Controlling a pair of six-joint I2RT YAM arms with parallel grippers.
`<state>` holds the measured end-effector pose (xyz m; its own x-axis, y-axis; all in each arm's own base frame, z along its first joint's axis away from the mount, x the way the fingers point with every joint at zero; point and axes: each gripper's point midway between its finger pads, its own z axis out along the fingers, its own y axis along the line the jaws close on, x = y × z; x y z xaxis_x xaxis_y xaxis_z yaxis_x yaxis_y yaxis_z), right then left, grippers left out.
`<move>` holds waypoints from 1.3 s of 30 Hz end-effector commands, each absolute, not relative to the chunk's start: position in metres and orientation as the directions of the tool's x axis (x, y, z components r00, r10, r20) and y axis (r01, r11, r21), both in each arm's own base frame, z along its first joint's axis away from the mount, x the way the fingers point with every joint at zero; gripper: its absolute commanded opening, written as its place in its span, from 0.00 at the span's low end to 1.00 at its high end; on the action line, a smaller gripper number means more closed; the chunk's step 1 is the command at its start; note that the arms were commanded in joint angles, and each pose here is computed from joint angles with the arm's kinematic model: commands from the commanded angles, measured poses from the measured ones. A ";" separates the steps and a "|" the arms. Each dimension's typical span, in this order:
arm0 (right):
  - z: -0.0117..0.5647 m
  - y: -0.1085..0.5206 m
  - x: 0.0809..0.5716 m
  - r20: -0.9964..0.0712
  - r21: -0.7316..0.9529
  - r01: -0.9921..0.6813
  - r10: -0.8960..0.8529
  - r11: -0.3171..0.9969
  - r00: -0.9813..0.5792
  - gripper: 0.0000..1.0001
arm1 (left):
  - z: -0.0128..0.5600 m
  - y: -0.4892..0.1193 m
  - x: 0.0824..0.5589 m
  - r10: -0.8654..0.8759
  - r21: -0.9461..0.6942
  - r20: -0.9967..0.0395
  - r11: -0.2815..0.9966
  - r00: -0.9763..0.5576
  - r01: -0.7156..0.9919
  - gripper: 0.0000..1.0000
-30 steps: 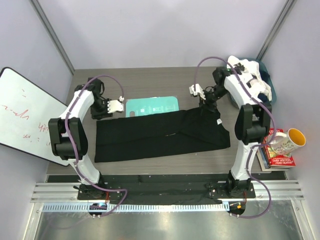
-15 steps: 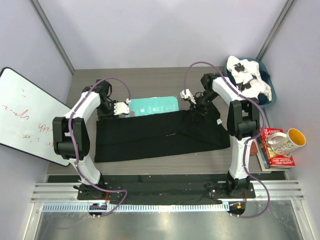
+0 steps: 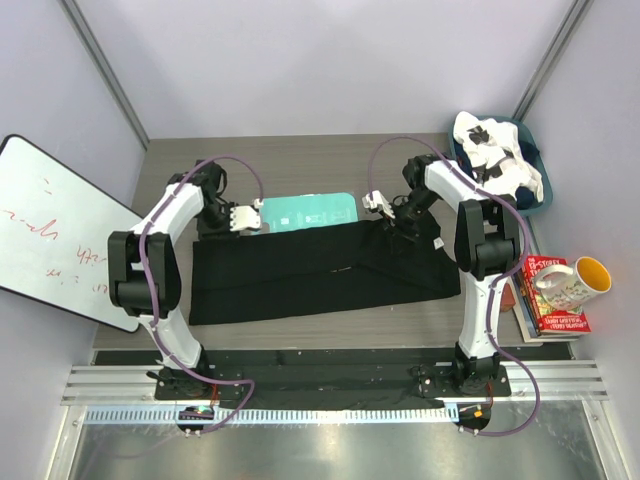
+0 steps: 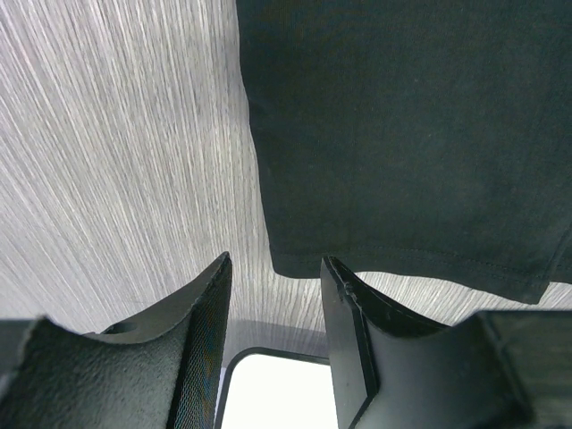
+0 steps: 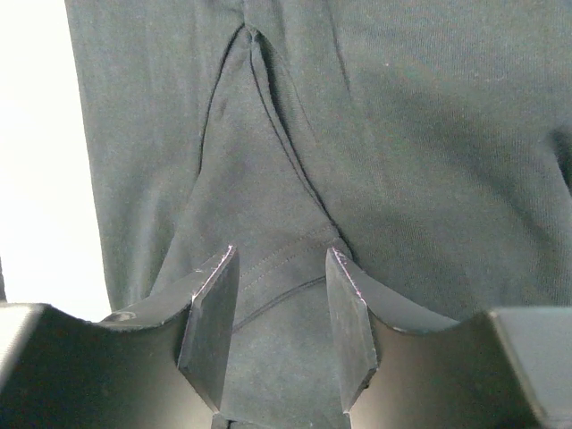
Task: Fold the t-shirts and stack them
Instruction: Fold the other side of the tshirt into a rectangle
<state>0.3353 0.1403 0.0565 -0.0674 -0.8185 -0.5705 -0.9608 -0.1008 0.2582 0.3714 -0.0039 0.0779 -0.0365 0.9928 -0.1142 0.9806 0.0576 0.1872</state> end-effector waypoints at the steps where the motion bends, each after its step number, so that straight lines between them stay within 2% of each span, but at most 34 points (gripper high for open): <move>1: 0.073 0.135 0.314 -0.543 0.341 -0.936 -0.831 -0.085 -0.122 0.50 | 0.078 -0.009 0.372 0.991 0.192 -0.129 0.062 -0.037 0.979 0.45; 27: 0.044 0.139 0.358 -0.535 0.244 -0.970 -0.837 -0.022 -0.116 0.50 | 0.072 -0.018 0.372 0.989 0.177 -0.143 0.060 -0.034 0.982 0.45; 34: 0.066 0.145 0.385 -0.569 0.134 -0.991 -0.818 0.007 -0.083 0.50 | 0.071 -0.019 0.369 0.989 0.168 -0.141 0.060 -0.036 0.984 0.45; 39: 0.064 0.146 0.385 -0.568 0.142 -0.990 -0.819 -0.004 -0.078 0.50 | 0.069 -0.019 0.371 0.989 0.166 -0.144 0.061 -0.037 0.984 0.45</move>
